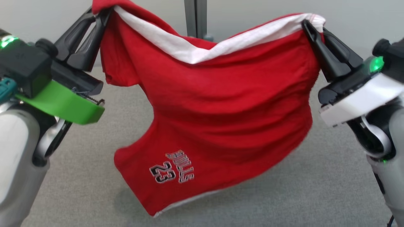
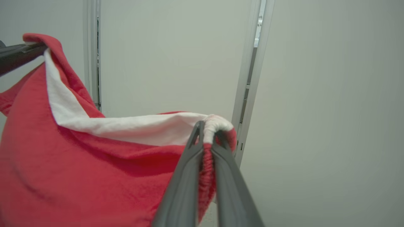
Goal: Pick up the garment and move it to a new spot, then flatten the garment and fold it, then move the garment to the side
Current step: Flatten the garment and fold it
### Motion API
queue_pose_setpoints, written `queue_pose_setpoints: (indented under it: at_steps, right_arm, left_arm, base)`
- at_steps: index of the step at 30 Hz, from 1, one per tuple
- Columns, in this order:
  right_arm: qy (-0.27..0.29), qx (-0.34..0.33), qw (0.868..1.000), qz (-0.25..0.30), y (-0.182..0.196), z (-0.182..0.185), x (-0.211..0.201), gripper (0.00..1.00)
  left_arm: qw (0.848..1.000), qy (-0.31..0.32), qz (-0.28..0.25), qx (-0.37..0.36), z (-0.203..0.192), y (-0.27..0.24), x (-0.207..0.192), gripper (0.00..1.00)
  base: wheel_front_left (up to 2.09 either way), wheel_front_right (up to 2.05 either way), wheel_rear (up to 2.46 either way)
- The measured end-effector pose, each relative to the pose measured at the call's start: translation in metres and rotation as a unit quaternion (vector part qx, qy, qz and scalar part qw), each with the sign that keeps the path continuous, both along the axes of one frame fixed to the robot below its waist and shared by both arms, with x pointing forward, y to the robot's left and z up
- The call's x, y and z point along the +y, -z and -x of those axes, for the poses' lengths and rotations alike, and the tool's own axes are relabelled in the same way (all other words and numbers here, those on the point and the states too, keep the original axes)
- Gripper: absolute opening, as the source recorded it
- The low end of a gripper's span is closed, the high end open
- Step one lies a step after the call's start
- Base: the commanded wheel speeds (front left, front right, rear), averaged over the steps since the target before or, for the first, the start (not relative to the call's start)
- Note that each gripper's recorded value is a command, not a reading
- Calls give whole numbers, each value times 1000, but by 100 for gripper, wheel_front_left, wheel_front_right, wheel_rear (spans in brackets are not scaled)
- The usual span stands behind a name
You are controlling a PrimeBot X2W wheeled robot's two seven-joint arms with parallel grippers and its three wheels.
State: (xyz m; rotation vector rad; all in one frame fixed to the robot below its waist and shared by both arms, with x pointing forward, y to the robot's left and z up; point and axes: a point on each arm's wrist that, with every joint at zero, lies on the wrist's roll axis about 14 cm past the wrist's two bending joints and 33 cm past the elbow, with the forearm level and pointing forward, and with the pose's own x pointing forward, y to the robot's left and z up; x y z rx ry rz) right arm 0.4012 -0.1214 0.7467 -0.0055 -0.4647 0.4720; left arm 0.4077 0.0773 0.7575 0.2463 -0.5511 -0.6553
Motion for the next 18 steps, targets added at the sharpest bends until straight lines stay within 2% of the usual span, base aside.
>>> queue_pose_setpoints:
  at_steps: [6, 14, 18]
  right_arm:
    - [6, 8, 1000, 7, 11, -57, 7, 0]
    - [36, -85, 996, -6, -26, -146, 13, 0]
    - [57, -105, 993, -1, -21, -184, 11, 0]
  left_arm:
    - [999, -17, 5, 43, -55, 21, 6, 0]
    - [997, -23, 70, 28, -139, -2, 6, 0]
    - [996, -25, 84, 12, -173, 0, 0, 0]
  base:
    - [0, 0, 0]
    - [0, 0, 0]
    - [0, 0, 0]
